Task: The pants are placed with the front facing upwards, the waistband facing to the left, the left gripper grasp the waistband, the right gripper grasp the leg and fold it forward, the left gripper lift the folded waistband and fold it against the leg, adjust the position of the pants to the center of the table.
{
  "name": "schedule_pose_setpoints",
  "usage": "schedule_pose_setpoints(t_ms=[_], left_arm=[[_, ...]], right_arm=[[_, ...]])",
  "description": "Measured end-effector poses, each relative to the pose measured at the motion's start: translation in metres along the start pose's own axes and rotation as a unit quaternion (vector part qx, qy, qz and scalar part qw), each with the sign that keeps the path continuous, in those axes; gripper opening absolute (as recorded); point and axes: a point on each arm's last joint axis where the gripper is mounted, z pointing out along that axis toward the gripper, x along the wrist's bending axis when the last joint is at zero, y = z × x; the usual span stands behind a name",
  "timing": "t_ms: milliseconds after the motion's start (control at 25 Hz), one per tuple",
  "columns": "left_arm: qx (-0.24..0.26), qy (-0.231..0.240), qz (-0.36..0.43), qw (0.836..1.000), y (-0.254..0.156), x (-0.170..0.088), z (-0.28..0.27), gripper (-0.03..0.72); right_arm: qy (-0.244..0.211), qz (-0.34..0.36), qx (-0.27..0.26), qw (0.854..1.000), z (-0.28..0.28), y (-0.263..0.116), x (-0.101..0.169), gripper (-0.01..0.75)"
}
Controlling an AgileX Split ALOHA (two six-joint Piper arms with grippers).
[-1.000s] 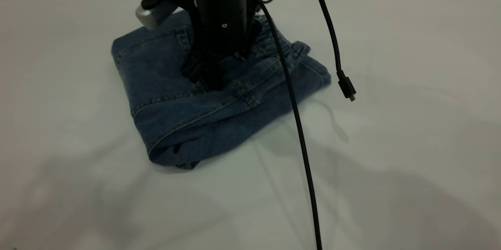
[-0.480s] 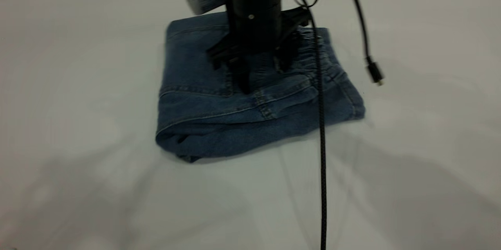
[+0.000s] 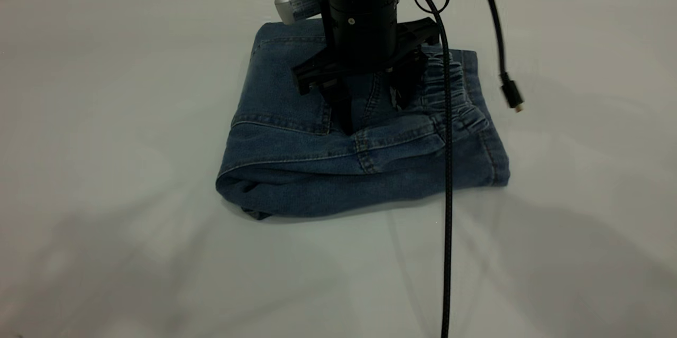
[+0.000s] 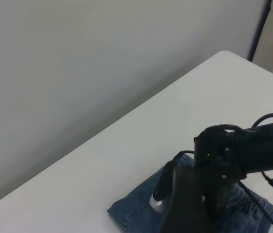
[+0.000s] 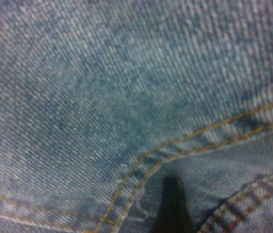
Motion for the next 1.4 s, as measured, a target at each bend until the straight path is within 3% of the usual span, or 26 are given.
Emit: schedule_pose_setpoints(t_ms=[120, 360, 480, 680, 840, 1120, 1400], left_arm=[[-0.001, 0.000, 0.000, 1.000, 0.000, 0.000, 0.000, 0.467], [-0.002, 0.000, 0.000, 1.000, 0.000, 0.000, 0.000, 0.467], [-0.002, 0.002, 0.001, 1.000, 0.000, 0.000, -0.001, 0.467], [0.010, 0.033, 0.022, 0.999, -0.003, 0.003, -0.011, 0.467], [0.019, 0.047, -0.002, 0.999, -0.008, 0.000, -0.031, 0.467], [0.056, 0.077, -0.055, 0.994, -0.027, -0.009, -0.077, 0.467], [0.073, 0.079, -0.096, 0.990, -0.051, -0.023, -0.112, 0.463]], right_arm=[[-0.011, -0.005, 0.003, 1.000, -0.017, -0.002, -0.003, 0.478], [0.002, -0.026, -0.075, 0.997, -0.091, -0.003, -0.005, 0.478], [0.002, -0.050, -0.089, 0.995, -0.131, -0.013, -0.008, 0.478], [0.005, -0.088, -0.135, 0.987, -0.189, -0.030, -0.014, 0.478], [0.037, -0.097, -0.176, 0.979, -0.231, -0.047, -0.014, 0.478], [0.095, -0.123, -0.264, 0.952, -0.314, -0.101, -0.019, 0.475], [0.133, -0.134, -0.305, 0.933, -0.357, -0.185, -0.034, 0.435]])
